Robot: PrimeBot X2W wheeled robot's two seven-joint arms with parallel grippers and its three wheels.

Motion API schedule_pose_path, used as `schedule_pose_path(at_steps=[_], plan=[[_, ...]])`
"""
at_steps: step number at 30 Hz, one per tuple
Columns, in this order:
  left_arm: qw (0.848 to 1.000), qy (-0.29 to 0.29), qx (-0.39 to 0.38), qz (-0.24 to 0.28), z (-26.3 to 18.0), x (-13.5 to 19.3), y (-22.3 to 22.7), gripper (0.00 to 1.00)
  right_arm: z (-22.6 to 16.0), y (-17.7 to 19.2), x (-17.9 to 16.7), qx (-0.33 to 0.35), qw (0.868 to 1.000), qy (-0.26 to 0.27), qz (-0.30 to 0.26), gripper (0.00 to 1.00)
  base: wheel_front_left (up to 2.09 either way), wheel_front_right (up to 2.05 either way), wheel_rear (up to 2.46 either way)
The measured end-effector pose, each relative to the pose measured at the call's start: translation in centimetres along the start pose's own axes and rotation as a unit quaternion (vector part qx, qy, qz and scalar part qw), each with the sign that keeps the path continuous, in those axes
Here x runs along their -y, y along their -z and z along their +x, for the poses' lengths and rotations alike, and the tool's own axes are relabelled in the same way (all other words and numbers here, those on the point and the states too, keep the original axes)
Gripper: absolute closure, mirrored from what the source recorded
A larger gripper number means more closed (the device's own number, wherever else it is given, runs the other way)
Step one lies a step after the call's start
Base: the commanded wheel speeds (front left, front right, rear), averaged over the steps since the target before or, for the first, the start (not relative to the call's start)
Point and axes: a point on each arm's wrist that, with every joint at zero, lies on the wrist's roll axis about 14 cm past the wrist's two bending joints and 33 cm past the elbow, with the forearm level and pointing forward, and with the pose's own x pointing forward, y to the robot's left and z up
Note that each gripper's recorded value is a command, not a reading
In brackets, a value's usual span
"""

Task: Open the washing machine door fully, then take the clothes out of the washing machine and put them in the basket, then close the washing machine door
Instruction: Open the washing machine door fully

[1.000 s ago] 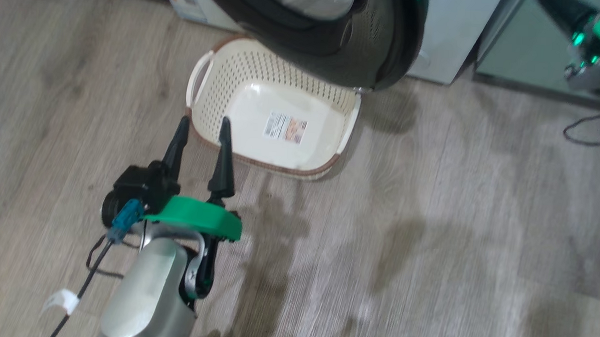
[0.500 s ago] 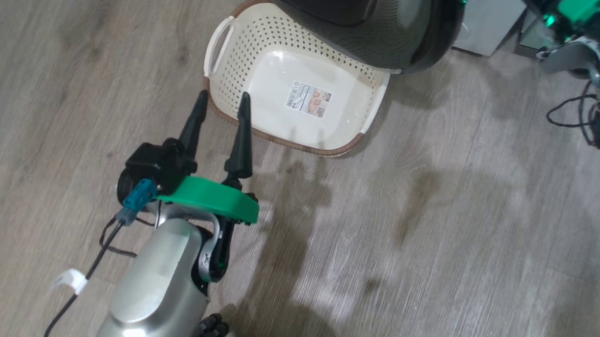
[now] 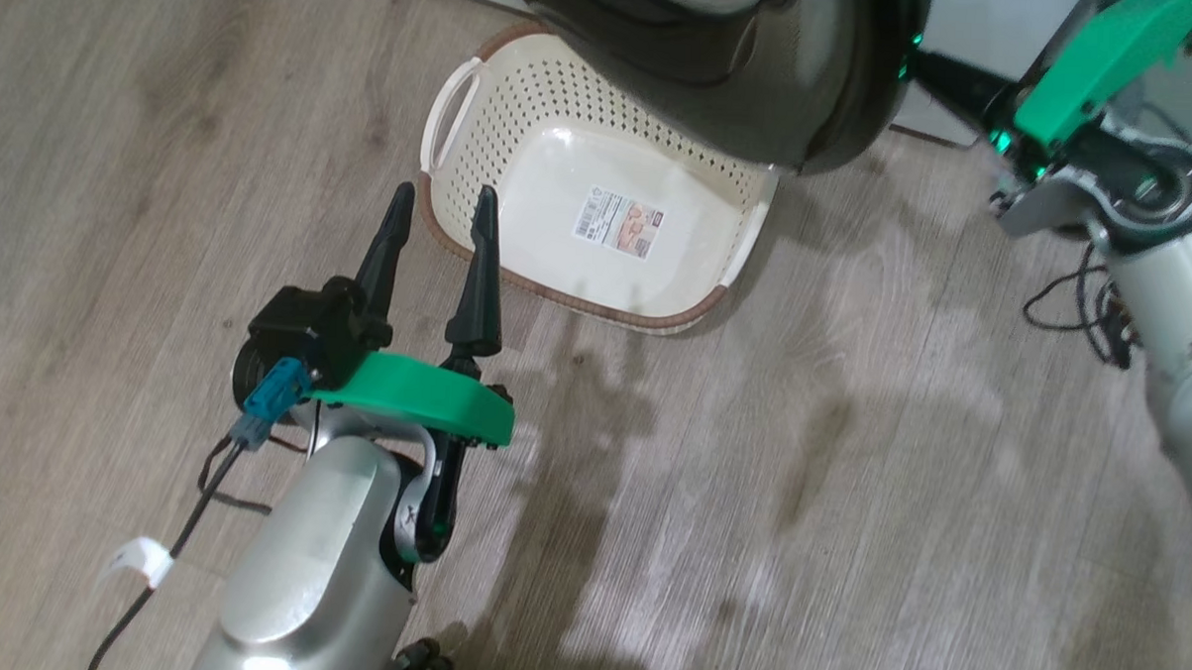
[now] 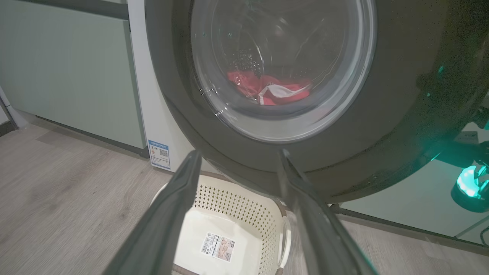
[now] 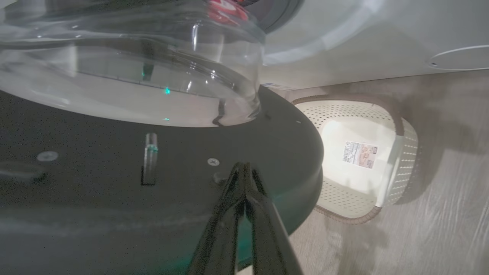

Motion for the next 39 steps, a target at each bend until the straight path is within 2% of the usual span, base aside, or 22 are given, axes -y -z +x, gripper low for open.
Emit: schedule_pose_path(at_steps=[10,22,28,39], plan=[[1.0,-0.006,0.021,-0.004,-1.1,-0.5,-1.8,0.0,0.2,5.7,-2.4,-0.057,0.998,-0.034,0.013,1.0,0.0,0.0,0.0],[0.998,-0.048,0.032,0.001,-3.9,-3.5,-3.0,0.0,1.9,12.8,-6.8,-0.132,0.988,-0.082,0.017,1.0,0.0,0.0,0.0],[0.997,-0.074,0.031,0.0,-5.7,-5.2,-3.0,0.0,2.6,15.6,-8.6,-0.164,0.981,-0.099,0.019,1.0,0.0,0.0,0.0],[0.995,-0.089,0.038,0.003,-7.1,-6.3,-3.6,0.0,2.7,19.1,-10.9,-0.198,0.972,-0.12,0.031,1.0,0.0,0.0,0.0]])
